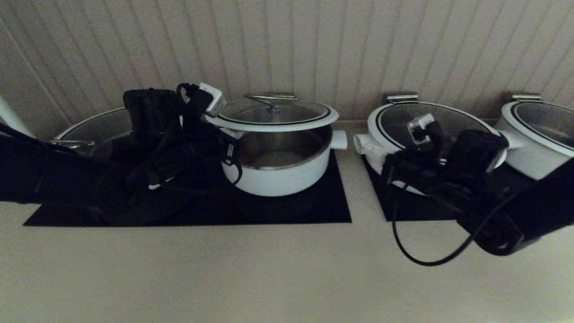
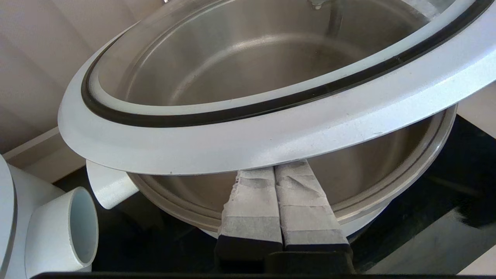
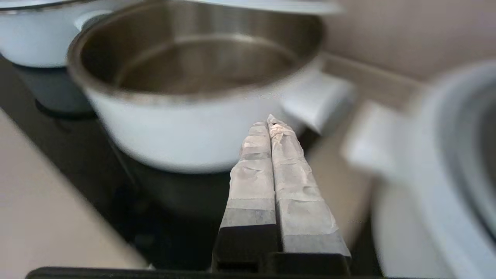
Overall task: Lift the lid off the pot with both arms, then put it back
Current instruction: Open the pot lid completely
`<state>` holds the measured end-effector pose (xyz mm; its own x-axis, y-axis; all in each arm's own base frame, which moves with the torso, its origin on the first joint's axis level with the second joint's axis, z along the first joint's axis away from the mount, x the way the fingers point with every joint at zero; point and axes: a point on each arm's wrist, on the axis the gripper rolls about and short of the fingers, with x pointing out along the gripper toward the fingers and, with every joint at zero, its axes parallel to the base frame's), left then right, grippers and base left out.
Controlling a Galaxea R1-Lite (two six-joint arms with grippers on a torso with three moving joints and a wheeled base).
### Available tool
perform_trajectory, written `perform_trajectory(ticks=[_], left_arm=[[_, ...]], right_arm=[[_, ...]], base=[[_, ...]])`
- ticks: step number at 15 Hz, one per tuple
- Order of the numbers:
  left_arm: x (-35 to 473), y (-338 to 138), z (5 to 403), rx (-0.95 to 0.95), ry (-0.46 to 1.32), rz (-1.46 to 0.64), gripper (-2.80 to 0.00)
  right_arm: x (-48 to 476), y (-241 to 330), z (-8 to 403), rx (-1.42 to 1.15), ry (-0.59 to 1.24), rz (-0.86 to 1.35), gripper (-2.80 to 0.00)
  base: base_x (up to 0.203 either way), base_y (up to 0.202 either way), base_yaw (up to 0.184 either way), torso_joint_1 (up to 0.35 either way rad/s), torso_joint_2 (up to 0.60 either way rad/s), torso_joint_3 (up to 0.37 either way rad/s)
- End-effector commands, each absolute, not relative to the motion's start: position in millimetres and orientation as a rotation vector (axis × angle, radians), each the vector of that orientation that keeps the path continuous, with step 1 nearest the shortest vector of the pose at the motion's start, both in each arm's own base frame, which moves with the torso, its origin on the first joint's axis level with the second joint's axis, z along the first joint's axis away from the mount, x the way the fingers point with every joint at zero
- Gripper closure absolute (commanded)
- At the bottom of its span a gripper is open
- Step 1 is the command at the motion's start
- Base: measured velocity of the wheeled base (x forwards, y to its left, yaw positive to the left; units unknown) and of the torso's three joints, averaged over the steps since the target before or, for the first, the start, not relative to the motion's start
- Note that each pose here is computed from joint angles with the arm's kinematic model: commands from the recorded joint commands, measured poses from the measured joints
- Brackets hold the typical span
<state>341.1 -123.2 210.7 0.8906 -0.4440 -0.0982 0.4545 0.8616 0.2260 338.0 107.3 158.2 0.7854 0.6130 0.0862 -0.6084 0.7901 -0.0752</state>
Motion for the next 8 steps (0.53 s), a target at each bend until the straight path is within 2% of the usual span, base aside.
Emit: perform_trajectory(ticks=[1, 5, 8], left_arm=[[340, -123, 213, 0.248, 0.033, -0.471, 0.0], [341, -123, 212, 0.248, 0.035, -0.47, 0.0], [341, -123, 213, 0.247, 0.032, -0.47, 0.0]], right_arm=[[278, 78, 193, -0.048, -0.163, 0.617, 0.0], [169, 42, 212, -0.046, -0.168, 0.505, 0.0], [74, 21, 205, -0.044, -0.175, 0.456, 0.0]], base=[[0.0, 0.0, 0.0, 0.0, 0.0, 0.0], [0.0, 0.0, 0.0, 0.0, 0.0, 0.0], [0.0, 0.0, 0.0, 0.0, 0.0, 0.0]])
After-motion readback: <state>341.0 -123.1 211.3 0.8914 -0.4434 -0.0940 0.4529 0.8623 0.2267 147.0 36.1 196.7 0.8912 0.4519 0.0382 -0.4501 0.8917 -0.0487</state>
